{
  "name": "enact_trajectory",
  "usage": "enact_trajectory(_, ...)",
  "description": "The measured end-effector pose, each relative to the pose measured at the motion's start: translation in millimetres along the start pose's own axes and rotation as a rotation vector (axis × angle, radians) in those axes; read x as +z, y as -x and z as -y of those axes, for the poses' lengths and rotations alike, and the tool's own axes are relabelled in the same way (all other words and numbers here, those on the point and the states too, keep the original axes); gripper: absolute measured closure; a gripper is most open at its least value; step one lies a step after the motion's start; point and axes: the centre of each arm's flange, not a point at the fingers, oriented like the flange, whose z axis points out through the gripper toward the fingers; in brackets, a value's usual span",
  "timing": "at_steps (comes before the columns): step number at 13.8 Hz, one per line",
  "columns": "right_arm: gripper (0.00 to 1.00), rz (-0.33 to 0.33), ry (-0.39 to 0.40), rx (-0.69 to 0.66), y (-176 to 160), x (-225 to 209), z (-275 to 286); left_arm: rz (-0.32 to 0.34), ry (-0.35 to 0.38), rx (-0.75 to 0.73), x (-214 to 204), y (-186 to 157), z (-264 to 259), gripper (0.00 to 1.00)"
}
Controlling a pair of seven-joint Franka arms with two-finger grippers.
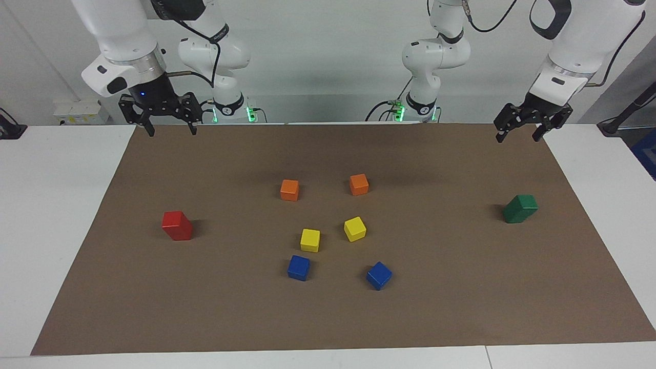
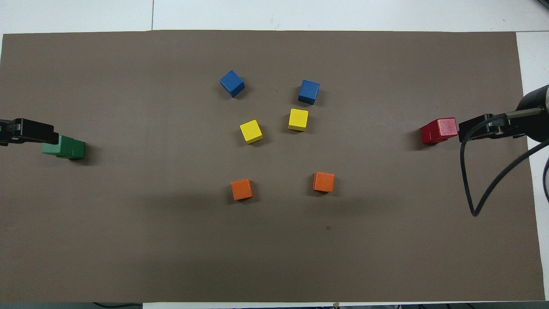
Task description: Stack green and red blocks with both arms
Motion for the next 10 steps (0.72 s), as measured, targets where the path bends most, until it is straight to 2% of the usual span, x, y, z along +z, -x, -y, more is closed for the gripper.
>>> enact_trajectory(10,0.00,-0.002,-0.002,0.023,-4.0,-0.7,-6.7,-0.002,0.000,-0.002,-0.2,-0.2,0.4,0.00)
